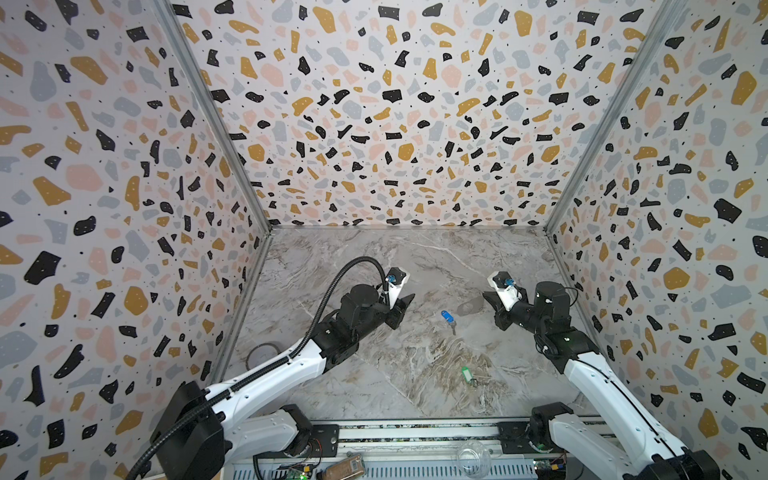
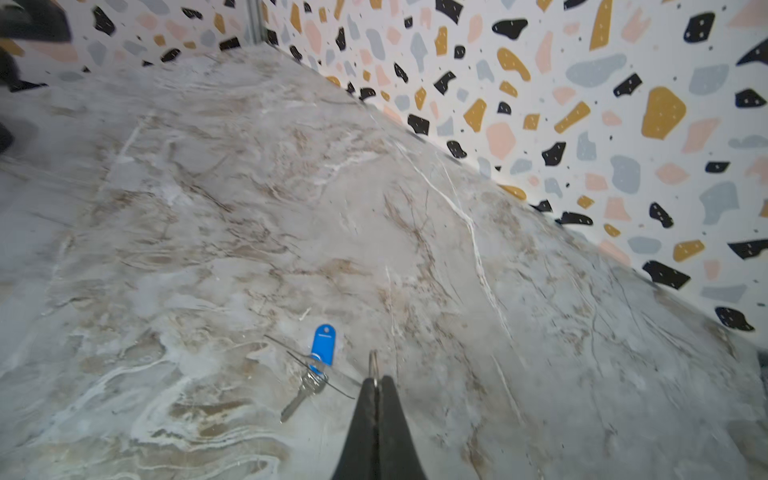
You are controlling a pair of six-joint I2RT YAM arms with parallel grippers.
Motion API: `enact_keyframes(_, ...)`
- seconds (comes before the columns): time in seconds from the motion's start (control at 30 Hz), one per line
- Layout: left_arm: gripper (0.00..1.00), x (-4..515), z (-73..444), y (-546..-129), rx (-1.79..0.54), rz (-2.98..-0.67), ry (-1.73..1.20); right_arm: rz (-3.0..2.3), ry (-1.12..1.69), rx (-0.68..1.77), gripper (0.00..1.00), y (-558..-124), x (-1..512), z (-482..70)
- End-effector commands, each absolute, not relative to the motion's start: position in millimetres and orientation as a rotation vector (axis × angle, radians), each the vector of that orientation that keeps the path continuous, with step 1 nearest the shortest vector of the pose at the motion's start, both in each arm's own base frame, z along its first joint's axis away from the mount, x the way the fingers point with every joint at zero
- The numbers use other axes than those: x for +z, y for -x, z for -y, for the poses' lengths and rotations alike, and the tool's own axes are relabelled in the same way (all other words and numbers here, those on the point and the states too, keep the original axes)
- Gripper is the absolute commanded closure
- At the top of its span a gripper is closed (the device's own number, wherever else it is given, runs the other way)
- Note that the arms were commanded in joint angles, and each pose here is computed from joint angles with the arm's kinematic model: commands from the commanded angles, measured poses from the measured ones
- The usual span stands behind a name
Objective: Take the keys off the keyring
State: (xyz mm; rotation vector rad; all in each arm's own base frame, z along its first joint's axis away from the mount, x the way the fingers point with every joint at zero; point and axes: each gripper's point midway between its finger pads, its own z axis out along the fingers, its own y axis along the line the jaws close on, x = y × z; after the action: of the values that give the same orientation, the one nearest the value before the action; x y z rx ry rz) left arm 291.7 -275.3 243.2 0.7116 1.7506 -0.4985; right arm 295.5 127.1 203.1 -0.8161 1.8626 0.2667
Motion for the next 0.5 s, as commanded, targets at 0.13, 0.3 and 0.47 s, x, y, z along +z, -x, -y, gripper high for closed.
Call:
enact_keyframes(0.13, 0.54, 255, 288, -299, -0.572, -1.683, -0.687, -2.011, 0.77, -0.017, 1.0, -300, 201, -81)
enact_keyframes(0.3, 0.54, 250, 287, -298, -0.585, -1.697, -0.678, -2.089, 0.809, -0.094, 1.0, -310, 180, -65)
enact_keyframes(0.47, 0.54, 247, 281, -294, -0.599, -1.708, -0.636, -2.135, 0.844, -0.078, 1.0, -336, 144, -70)
